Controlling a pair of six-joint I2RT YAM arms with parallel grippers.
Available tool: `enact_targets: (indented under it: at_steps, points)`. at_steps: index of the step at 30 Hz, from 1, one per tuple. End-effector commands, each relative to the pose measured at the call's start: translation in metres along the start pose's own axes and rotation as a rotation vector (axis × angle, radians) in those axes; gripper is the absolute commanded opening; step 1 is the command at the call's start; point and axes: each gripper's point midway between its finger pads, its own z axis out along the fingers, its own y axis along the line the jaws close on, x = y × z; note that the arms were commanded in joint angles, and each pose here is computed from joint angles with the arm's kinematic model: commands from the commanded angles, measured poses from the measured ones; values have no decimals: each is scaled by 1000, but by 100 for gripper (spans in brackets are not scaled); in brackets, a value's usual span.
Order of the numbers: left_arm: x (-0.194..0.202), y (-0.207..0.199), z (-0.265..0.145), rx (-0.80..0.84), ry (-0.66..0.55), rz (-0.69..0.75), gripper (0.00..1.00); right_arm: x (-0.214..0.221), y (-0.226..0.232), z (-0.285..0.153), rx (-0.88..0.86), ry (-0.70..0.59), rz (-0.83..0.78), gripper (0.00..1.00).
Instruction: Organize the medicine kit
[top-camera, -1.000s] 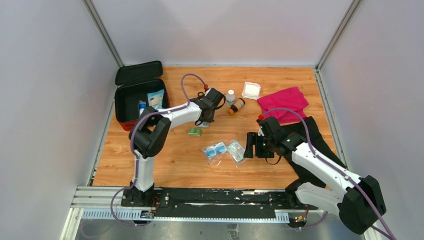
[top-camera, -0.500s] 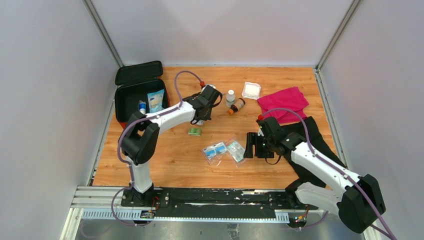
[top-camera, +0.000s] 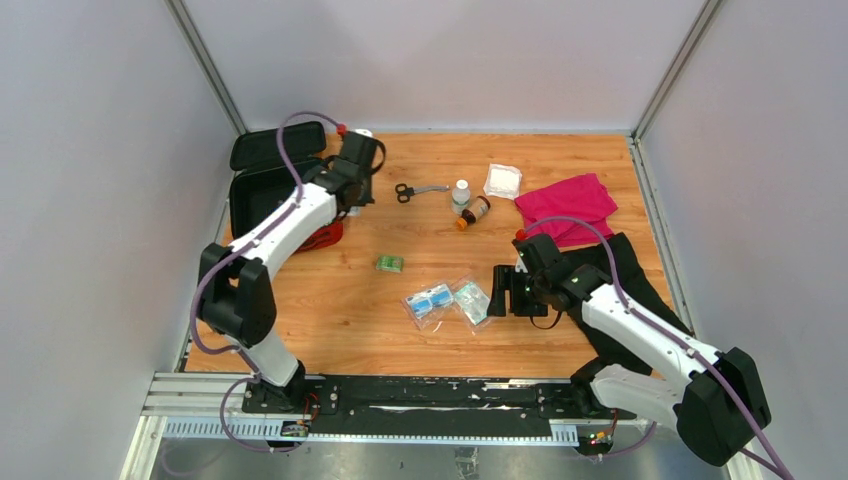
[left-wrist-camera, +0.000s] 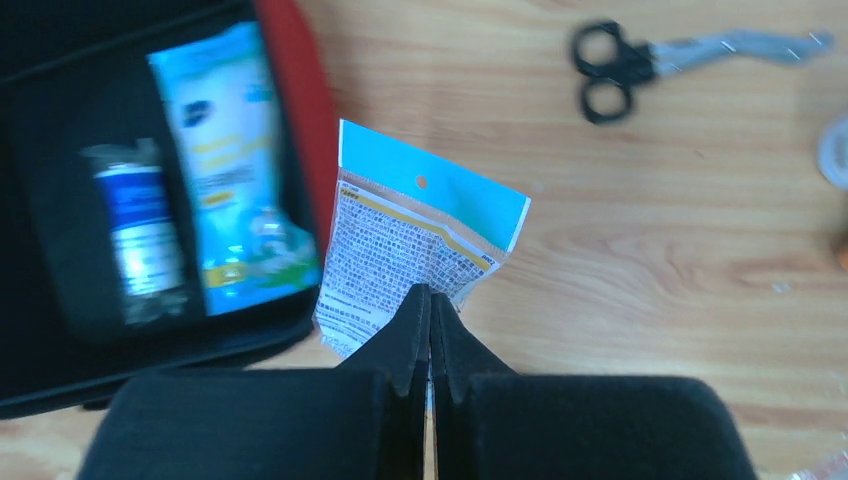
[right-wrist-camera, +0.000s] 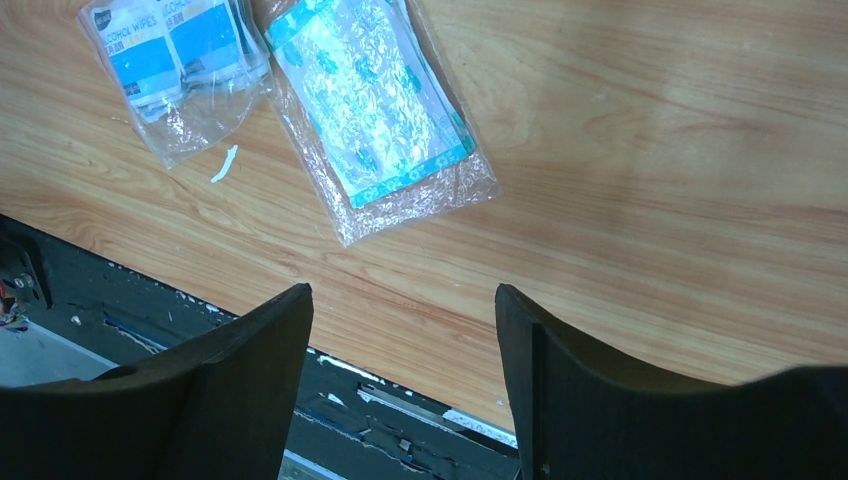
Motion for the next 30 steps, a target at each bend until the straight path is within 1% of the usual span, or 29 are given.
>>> enact_targets:
  at_steps: [1, 5, 8, 10, 13, 17, 18, 20, 21, 24, 28, 30]
  points:
    - [-24, 62, -16, -83, -38, -77, 0, 9, -4, 2, 6, 17, -15, 72]
    - [-24, 127, -16, -197, -41, -168, 0, 9, -4, 1, 3, 13, -24, 72]
    - [-13, 164, -11, -290, -13, -178, 0, 8, -3, 1, -1, 16, -34, 72]
    - [-5, 184, -6, -365, 11, -163, 0, 8, -3, 1, -1, 14, -35, 72]
    - [4, 207, 6, -429, 51, -149, 0, 7, -3, 0, -1, 7, -43, 72]
    - [18, 243, 21, -544, 131, -114, 0, 6, -5, 0, 2, 4, -62, 72]
    - [25, 256, 25, -567, 158, -127, 0, 6, -4, 0, 1, 8, -68, 72]
    - [34, 268, 31, -571, 184, -156, 0, 5, -3, 0, -4, 13, -79, 72]
    - [40, 272, 37, -564, 201, -172, 4, 5, -2, 0, -7, 15, -84, 72]
    - [50, 274, 47, -519, 228, -219, 20, 4, 0, 0, -13, 17, -91, 72]
    - [48, 267, 49, -478, 217, -246, 44, 4, -1, 1, -8, 16, -86, 73]
    - [44, 264, 45, -462, 203, -258, 51, 3, -1, 0, -9, 16, -84, 73]
